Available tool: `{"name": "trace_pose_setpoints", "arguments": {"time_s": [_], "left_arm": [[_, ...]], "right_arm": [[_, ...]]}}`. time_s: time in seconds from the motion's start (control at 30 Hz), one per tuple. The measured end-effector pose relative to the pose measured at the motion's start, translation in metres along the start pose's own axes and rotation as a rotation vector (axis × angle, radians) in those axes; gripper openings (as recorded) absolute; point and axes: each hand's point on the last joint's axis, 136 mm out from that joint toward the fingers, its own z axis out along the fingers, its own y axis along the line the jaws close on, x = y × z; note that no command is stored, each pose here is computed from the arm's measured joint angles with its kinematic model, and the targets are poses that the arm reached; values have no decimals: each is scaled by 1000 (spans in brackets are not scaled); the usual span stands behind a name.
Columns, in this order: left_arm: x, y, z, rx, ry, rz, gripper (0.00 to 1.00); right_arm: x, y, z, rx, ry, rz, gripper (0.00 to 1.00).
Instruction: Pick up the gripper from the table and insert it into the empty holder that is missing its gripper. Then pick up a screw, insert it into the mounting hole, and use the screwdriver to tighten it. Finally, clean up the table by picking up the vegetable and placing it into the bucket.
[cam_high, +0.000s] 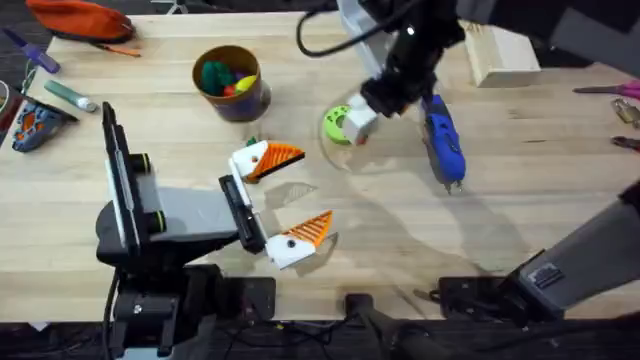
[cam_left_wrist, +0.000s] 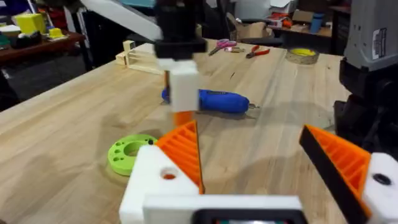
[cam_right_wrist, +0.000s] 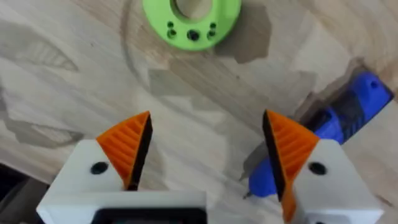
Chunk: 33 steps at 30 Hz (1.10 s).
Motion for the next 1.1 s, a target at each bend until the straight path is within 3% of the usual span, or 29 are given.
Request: {"name": "trace_pose_setpoints", "arguments": {"time_s": [0.13,0.23,0.43,0.67,1.1], "left_arm": [[0,0,0,0,0,0,985],[0,0,0,0,0,0,985],[0,0,0,0,0,0,985],[0,0,0,0,0,0,985],[0,0,0,0,0,0,985]], "right_arm": [[-25,6,-16,6,-71,-25,984],[-26,10,-18,4,-62,-34,959],[-25,8,21,-6,46,-28,859],[-32,7,25,-5,31,-28,726],[-39,13,57,-9,72,-45,594]]}}
